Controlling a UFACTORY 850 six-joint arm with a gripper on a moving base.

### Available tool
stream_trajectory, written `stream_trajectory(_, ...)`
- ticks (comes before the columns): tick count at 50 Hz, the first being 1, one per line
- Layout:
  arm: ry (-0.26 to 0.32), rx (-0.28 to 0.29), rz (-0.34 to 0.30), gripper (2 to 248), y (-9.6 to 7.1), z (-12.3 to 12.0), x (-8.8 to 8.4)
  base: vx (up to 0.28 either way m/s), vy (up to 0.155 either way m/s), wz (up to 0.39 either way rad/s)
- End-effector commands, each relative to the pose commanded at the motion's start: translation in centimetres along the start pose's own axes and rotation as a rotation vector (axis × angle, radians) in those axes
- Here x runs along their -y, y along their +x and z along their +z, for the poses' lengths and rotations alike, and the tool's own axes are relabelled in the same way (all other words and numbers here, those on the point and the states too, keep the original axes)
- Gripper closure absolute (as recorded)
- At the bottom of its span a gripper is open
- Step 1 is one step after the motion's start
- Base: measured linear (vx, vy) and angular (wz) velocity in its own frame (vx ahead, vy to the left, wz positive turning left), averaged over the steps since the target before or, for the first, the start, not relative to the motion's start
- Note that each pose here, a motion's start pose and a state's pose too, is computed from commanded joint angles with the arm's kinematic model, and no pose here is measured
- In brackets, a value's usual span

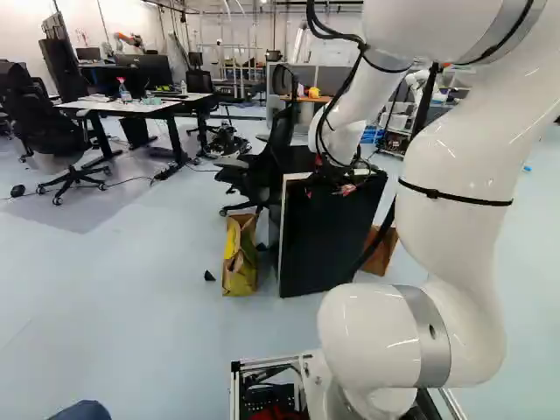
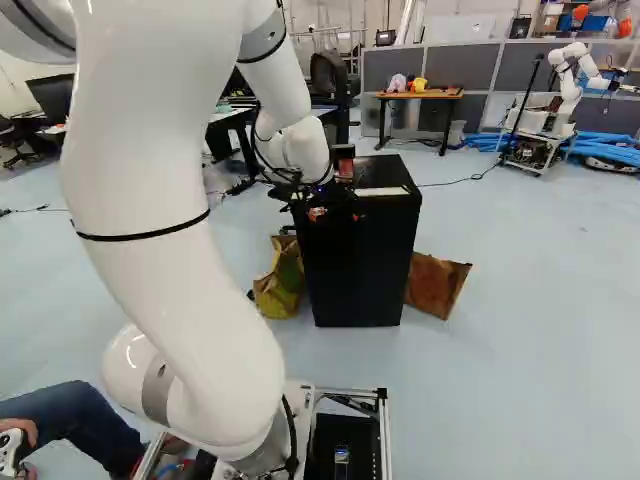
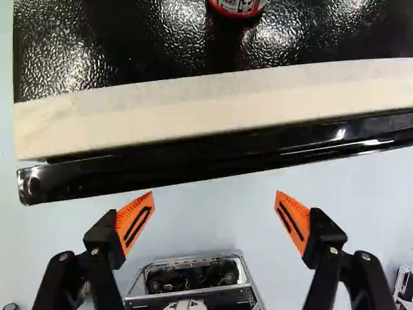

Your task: Grab a drink from the fridge

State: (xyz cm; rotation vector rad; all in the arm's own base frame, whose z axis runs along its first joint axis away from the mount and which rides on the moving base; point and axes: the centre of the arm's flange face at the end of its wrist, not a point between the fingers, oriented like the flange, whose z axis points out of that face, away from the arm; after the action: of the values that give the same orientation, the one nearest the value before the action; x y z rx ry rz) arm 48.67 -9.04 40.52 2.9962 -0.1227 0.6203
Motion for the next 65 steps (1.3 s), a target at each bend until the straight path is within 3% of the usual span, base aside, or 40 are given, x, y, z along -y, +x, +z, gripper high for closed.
stream_trajectory(10, 0.000, -0.004, 0.002, 3, -1.6, -0.8, 0.1, 0.000, 0.000, 0.000)
stream_trajectory(19, 0.000, -0.049, 0.006, 3, -2.8, -1.5, 0.1, 0.000, 0.000, 0.000)
stream_trajectory(46, -0.001, -0.312, 0.051, 3, -5.3, -4.1, 0.3, 0.000, 0.000, 0.000)
stream_trajectory(65, -0.008, -0.512, 0.077, 3, -3.8, -4.8, 0.2, 0.000, 0.000, 0.000)
